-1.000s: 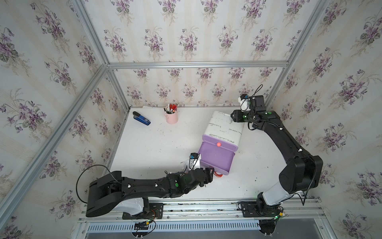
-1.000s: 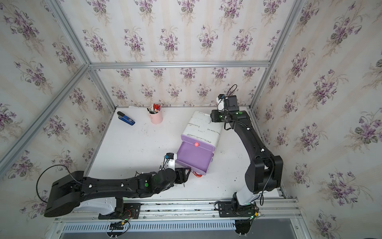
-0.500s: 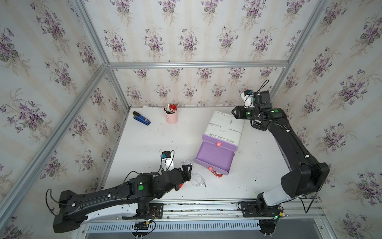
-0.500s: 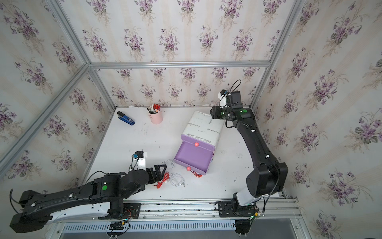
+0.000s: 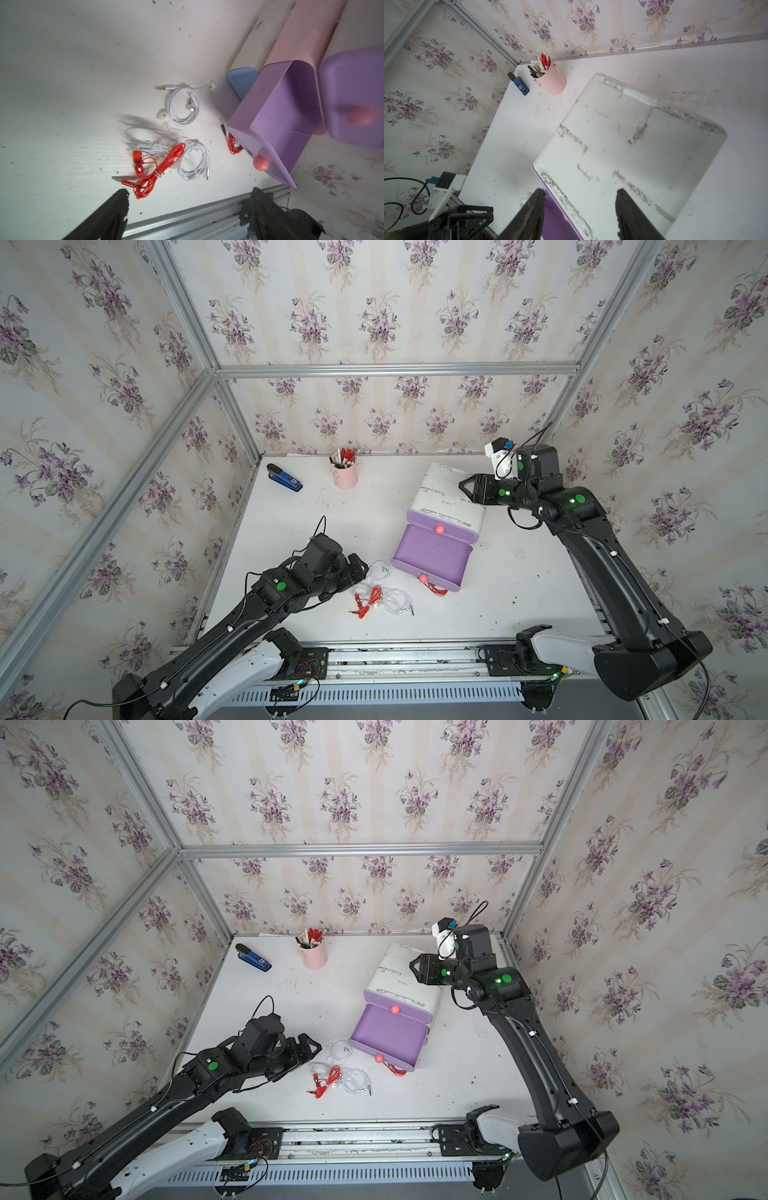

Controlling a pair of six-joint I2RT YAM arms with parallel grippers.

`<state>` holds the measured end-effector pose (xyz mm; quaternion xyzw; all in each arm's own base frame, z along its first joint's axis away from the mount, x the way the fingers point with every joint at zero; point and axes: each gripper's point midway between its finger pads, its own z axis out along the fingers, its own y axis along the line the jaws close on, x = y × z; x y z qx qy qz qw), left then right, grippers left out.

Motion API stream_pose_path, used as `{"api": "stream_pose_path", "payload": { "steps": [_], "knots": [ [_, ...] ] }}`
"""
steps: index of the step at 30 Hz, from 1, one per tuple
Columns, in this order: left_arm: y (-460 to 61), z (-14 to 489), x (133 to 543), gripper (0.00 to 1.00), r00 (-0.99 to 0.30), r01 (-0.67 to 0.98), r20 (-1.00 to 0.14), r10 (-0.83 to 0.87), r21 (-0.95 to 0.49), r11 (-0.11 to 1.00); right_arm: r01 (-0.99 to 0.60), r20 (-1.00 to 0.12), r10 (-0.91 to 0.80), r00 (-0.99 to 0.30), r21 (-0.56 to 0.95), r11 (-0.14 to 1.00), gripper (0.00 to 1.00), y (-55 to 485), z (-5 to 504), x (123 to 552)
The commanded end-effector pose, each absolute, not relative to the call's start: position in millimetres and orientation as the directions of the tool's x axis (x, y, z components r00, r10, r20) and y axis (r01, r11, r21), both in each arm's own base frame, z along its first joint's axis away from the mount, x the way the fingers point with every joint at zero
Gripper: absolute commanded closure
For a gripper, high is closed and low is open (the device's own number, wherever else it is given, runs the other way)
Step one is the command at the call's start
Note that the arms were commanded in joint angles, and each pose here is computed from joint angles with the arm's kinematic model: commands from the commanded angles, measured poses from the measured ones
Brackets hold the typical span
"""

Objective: Place the wired earphones into the drawer by color
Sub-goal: Pick up the wired earphones from the center of the board.

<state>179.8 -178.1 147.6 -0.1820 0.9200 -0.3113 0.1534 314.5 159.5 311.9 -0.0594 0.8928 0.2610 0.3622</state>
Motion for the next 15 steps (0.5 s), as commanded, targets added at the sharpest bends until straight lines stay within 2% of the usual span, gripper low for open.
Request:
{"api": "stream_pose_path", "payload": {
  "steps": [1, 4, 7, 12, 15],
  "knots": [
    [-216, 165, 172, 0.07, -0.932, -0.224, -0.02, -0.362, -0.753, 0.618, -0.297, -0.657, 0.085, -0.749, 0.447, 0.844, 0.42, 162, 303, 307],
    [-215, 154, 165, 0.09, -0.932, -0.278, 0.04, -0.361, -0.716, 0.641, -0.309, -0.657, 0.075, -0.75, 0.448, 0.839, 0.42, 164, 304, 306],
    [-203, 143, 165, 0.11, -0.9, -0.35, 0.056, -0.433, -0.685, 0.639, -0.321, -0.668, 0.068, -0.741, 0.442, 0.837, 0.42, 165, 308, 309],
    [-187, 117, 167, 0.18, -0.787, -0.515, 0.114, -0.606, -0.662, 0.544, -0.324, -0.666, 0.051, -0.744, 0.425, 0.845, 0.42, 166, 304, 314],
    [-174, 104, 168, 0.23, -0.725, -0.573, 0.098, -0.682, -0.635, 0.518, -0.329, -0.669, 0.05, -0.742, 0.429, 0.841, 0.42, 167, 304, 315]
  ]
}}
